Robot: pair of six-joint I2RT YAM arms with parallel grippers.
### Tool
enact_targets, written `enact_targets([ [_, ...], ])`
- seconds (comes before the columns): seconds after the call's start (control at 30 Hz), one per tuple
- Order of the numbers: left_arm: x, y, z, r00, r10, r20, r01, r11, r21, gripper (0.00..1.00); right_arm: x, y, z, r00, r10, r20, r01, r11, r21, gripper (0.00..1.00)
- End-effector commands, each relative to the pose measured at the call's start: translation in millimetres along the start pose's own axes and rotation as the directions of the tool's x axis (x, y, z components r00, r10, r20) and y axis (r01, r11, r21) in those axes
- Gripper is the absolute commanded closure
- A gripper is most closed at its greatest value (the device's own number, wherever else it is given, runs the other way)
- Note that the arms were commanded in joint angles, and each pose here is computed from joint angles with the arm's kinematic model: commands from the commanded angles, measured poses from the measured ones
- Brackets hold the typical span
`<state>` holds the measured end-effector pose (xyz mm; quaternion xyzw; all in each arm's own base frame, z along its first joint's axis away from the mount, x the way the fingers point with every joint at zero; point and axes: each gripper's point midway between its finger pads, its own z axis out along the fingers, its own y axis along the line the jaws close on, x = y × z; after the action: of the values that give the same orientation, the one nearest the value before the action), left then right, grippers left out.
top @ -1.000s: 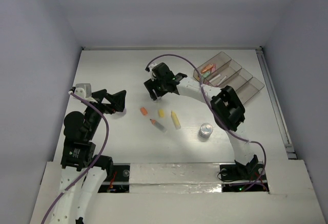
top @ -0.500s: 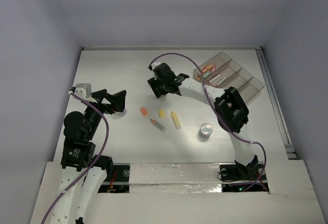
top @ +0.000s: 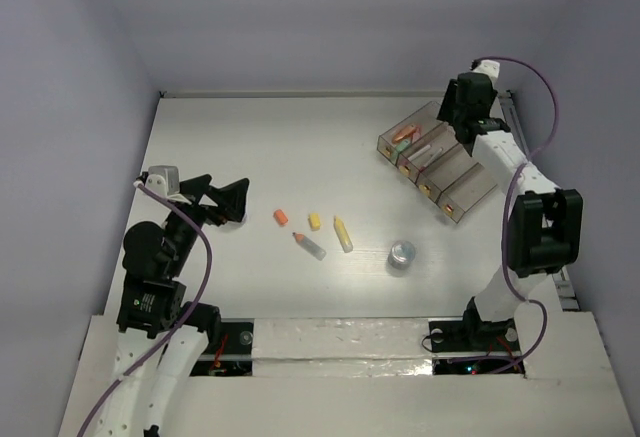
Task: Sort the stationery into containers
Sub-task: Place the stationery in the storage box.
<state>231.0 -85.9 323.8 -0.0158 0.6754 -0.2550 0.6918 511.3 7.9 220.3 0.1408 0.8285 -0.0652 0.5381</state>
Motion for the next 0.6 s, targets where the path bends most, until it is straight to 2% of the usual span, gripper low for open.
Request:
enact_targets([
  [0.0,-22.5,-13.9,-4.0,0.997,0.01,0.072,-0.014,0.999,0.046,0.01,-14.9,-15.2,-6.1,0.993,0.096,0.064,-0.098,0.995,0.027,0.47],
  [0.2,-23.8,-24.2,-9.1,0.997,0.007,0.077,-0.014,0.996,0.083,0.01,-6.4,-59.3,4.2,0.989,0.146,0.028,-0.148,0.984,0.1,0.48],
  [0.57,-23.6,-29.7,-11.3,0.997,0.005,0.075,-0.013,0.995,0.103,0.01,33.2,-89.6,25.8,0.982,0.186,-0.033,-0.179,0.971,0.158,0.48],
])
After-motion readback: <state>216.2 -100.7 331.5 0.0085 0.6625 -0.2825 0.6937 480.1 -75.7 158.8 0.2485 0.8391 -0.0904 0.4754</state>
